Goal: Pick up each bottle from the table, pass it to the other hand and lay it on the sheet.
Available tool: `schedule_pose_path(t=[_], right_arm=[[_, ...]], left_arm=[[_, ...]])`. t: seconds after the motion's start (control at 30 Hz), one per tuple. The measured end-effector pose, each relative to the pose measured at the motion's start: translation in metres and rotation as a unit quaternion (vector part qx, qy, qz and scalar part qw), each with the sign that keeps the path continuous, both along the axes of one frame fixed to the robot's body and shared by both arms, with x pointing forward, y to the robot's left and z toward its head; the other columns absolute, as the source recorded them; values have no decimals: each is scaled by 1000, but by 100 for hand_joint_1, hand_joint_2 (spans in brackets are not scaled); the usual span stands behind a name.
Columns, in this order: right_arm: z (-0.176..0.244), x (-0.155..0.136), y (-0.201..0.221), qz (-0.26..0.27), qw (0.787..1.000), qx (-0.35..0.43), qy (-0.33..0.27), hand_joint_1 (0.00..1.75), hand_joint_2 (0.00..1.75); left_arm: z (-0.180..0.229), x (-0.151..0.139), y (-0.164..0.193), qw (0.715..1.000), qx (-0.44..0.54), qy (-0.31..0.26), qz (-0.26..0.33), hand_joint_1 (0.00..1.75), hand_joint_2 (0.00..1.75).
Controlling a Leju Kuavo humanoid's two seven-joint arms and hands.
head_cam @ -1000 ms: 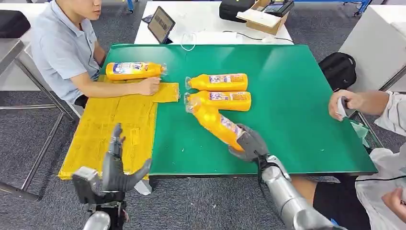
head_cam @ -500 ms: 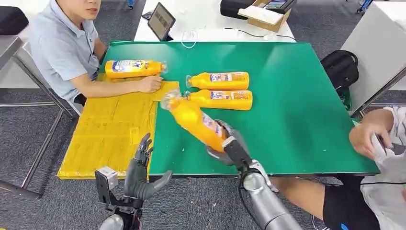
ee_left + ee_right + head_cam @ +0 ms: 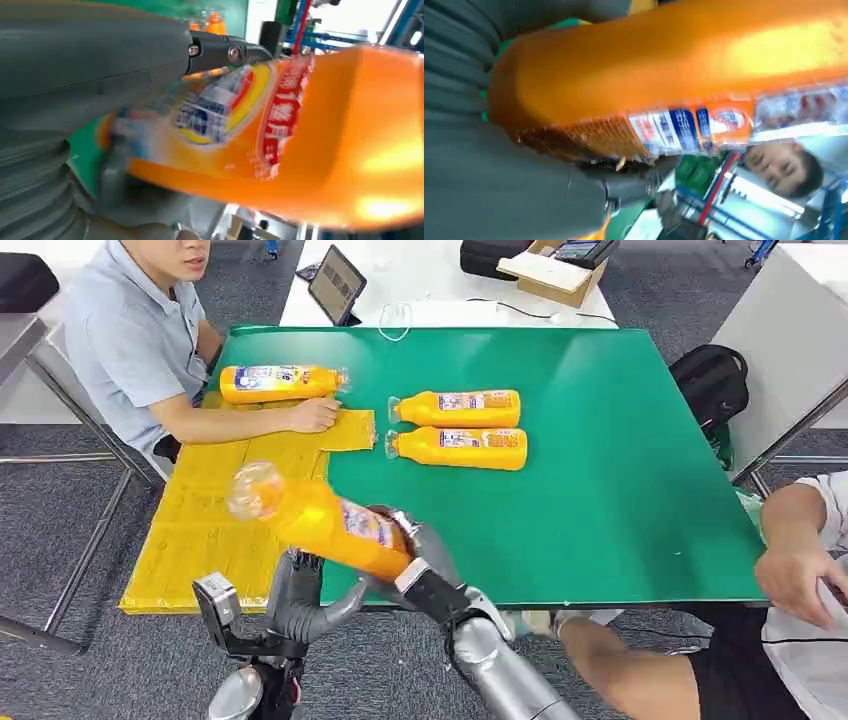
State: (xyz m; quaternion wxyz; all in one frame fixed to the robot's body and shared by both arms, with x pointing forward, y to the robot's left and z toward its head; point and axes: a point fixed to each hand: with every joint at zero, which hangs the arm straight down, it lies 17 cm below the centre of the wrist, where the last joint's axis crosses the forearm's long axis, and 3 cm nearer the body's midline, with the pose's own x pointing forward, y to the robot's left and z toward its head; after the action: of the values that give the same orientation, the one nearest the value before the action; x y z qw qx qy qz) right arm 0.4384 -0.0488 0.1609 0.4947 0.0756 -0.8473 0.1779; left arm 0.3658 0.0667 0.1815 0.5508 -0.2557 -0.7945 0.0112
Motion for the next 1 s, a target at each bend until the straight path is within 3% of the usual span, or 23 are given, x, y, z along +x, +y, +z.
schedule_pose_path(t=[0.13, 0.3, 0.33, 0.37, 0.4, 0.43, 0.47, 0.6, 0.63, 0.83, 1.0], right_arm=[[4, -34, 61, 74, 997, 1, -9, 175, 175], [3, -49, 91, 126, 992, -13, -12, 175, 175], [3, -49, 92, 129, 991, -16, -12, 175, 175], [1, -50, 95, 133, 991, -20, -11, 173, 175], [0, -50, 96, 135, 991, -22, -10, 173, 175], [-1, -51, 97, 137, 990, -22, -8, 42, 175], [-2, -51, 98, 138, 990, -23, -7, 3, 175], [-9, -56, 101, 141, 990, -21, 3, 0, 175], [-10, -56, 100, 139, 990, -19, 6, 0, 0], [-20, -56, 90, 102, 995, -12, 13, 0, 0], [-20, -62, 78, 65, 998, -6, 5, 0, 0]], left_arm=[[22, 12, 2, 1000, -16, -23, 3, 0, 175], [18, 12, 6, 1000, -16, -18, 2, 0, 175], [17, 12, 6, 1000, -10, -19, 3, 65, 175], [16, 12, 7, 1000, -3, -20, 3, 171, 175], [15, 12, 7, 1000, -1, -20, 3, 171, 175], [14, 11, 8, 1000, 1, -19, 3, 175, 175], [13, 11, 7, 1000, 2, -18, 2, 175, 175], [10, 11, 9, 1000, 4, -14, -4, 175, 175], [9, 11, 9, 1000, 2, -12, -7, 175, 175], [5, 10, 10, 999, -24, 11, -30, 175, 175], [-7, 21, 21, 999, -14, 41, 4, 175, 175]])
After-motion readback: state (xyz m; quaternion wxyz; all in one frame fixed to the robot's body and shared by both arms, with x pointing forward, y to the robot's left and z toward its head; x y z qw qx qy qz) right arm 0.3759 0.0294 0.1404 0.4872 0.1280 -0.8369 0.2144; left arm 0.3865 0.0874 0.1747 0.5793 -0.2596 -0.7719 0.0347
